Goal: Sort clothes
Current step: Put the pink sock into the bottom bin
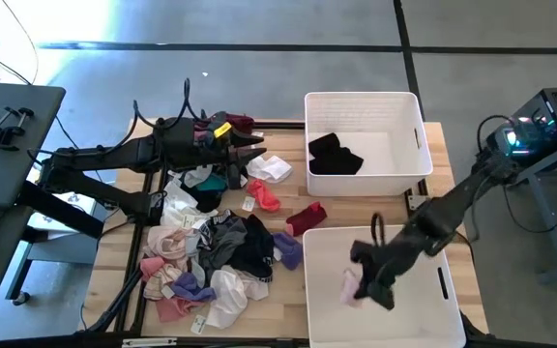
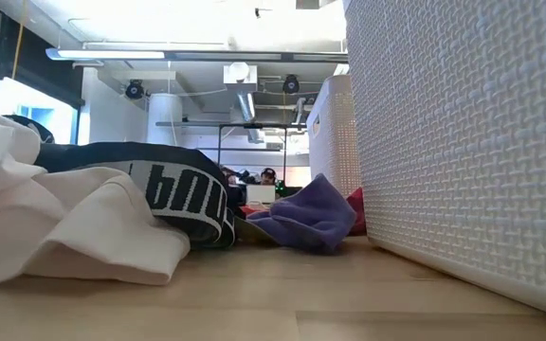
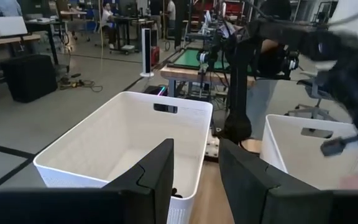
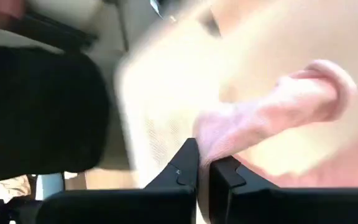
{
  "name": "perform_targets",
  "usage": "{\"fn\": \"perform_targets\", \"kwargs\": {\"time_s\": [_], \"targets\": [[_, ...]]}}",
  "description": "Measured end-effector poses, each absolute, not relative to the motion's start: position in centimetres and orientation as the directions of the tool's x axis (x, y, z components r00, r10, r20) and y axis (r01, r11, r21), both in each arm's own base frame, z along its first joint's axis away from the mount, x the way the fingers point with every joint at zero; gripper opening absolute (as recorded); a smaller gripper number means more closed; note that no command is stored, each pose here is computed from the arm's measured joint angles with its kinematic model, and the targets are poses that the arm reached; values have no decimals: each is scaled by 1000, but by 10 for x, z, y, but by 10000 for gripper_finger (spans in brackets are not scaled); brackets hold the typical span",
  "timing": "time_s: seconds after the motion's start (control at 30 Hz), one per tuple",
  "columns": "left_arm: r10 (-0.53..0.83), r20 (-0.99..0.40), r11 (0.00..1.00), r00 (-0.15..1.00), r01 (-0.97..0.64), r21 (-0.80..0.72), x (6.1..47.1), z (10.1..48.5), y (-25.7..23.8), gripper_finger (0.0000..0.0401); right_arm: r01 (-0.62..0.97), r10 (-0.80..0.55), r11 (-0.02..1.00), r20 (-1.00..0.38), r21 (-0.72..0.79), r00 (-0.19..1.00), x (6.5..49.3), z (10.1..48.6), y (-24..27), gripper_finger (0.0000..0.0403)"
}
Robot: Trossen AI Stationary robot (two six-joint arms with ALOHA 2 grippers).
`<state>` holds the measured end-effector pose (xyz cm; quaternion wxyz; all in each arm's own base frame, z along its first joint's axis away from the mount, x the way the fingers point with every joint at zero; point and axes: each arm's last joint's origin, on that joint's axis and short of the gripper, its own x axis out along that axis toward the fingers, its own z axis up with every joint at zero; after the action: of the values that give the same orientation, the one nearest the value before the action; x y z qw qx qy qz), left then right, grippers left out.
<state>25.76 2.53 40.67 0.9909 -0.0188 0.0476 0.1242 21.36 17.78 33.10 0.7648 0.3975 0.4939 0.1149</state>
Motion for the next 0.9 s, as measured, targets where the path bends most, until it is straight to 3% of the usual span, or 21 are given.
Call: {"fn": "perform_targets", "kwargs": {"time_s": [0.37,0.63,0.9], "targets": [[244,-100,969,965,-248,-23,258,407,25,117,564,484,617,-830,548,278,199,239,185,0],[244,-101,969,964,-248,-23,258,406,25,117,599,379,684,-904,417,196,198,198,183,4],[244,-102,969,964,-248,-23,258,406,25,117,575,459,694,-881,434,111,198,197,181,93]]}}
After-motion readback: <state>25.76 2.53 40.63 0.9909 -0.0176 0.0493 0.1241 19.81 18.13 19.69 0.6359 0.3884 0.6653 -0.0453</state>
